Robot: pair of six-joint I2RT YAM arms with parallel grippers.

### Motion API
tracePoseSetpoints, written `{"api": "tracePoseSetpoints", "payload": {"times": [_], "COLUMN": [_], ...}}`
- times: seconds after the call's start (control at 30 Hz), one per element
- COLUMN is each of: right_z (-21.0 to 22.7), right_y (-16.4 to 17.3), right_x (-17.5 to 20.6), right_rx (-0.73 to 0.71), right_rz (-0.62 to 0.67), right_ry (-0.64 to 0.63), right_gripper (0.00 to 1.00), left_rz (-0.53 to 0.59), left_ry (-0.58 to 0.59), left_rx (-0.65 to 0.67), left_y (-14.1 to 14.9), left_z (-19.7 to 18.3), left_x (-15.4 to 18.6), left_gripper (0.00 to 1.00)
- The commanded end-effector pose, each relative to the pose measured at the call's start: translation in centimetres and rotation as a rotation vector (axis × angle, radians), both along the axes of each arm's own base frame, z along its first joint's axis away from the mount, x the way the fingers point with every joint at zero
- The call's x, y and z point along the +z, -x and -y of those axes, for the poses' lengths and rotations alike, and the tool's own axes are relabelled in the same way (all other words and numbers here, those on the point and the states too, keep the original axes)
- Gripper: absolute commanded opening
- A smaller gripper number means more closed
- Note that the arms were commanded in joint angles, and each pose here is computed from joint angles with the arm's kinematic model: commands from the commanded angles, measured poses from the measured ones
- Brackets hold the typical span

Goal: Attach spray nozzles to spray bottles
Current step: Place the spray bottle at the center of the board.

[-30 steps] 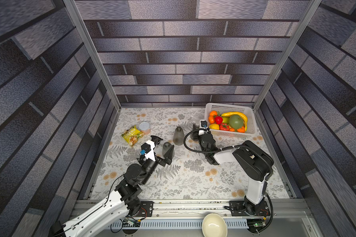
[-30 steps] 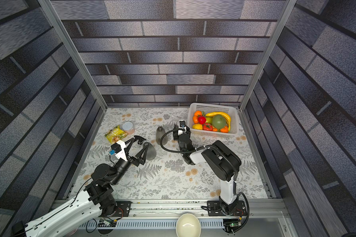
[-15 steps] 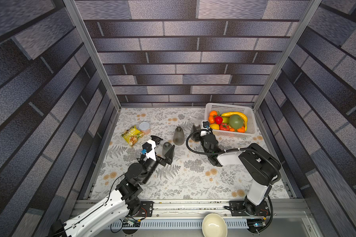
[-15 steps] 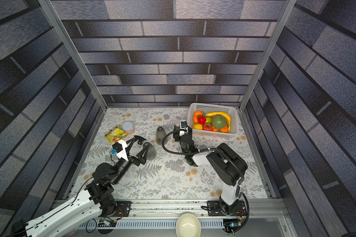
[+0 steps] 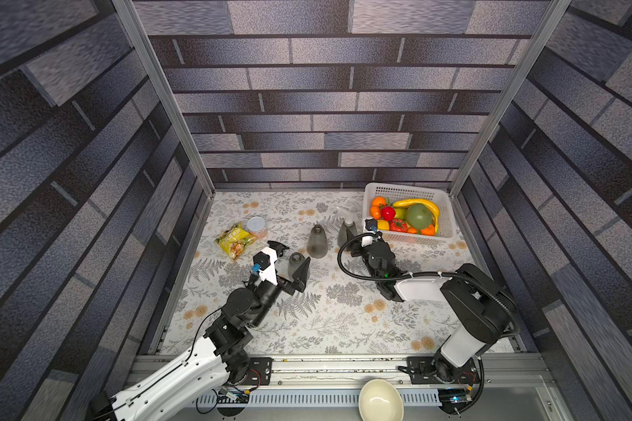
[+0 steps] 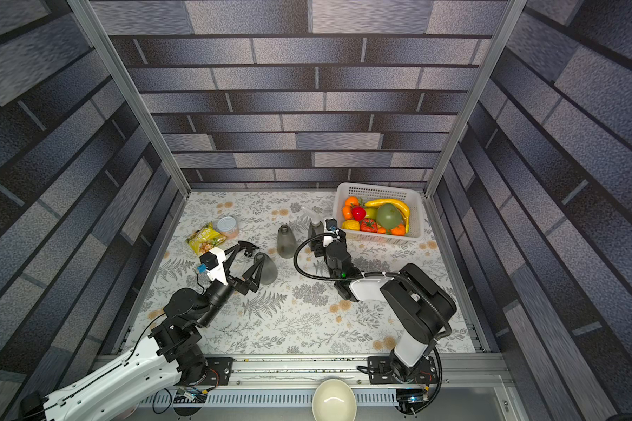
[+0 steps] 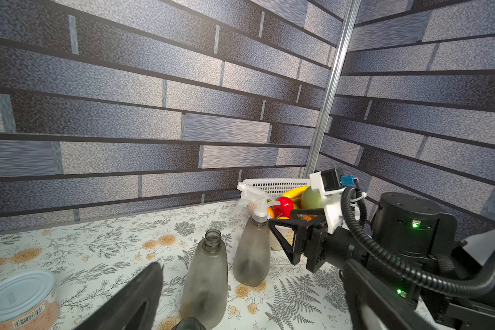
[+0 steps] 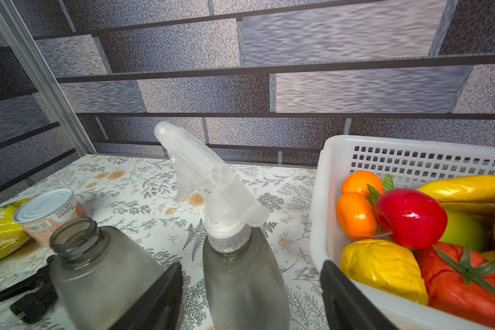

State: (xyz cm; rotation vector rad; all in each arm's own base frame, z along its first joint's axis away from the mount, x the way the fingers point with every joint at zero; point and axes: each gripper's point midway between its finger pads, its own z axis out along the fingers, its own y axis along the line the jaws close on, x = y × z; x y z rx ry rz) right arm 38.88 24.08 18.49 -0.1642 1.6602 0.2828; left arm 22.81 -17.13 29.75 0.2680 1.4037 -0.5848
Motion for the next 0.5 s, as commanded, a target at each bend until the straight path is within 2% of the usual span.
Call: {"api": "tracePoseSetpoints", "payload": {"times": [0.0,0.13,0.23,0.33,0.37,0.43,0.47], "right_z": [0.1,1.4,2.8,4.6,5.0,5.3,5.5], "right_y": [1.6,3.9,5.6,7.0,7.6,8.6,9.1], "right_x": [1.7,3.4,4.5,5.3,5.7,6.4,6.6], "right_rx": [0.036,0.049,0.040,0.009,0.013,0.035,0.047], "right_rz": [0.013,0.015,-0.021,-0.100,-0.119,-0.140,-0.156], "right_ry": [-0.008,-0.015,-0.030,-0.025,-0.023,-0.024,-0.021], "right_gripper": [0.77,0.76,0.73,0.68,0.66,0.61,0.60], "left_rz": [-0.014,-0.122,-0.238,-0.407,-0.495,-0.662,-0.752], "left_ry": [0.068,0.134,0.132,0.111,0.124,0.202,0.284], "left_rx": [0.066,0.251,0.385,0.491,0.507,0.522,0.518], "left_y": [-0.1,-0.6,-0.8,-1.2,-1.5,-2.0,-2.4], "left_z": [-1.7,-5.8,-9.0,-11.8,-12.6,-14.0,-14.8], "left_x": [2.3,2.2,1.4,-0.7,-1.9,-4.5,-6.0], "left_gripper": [1.00,1.00,0.96,0.93,0.92,0.90,0.89]}}
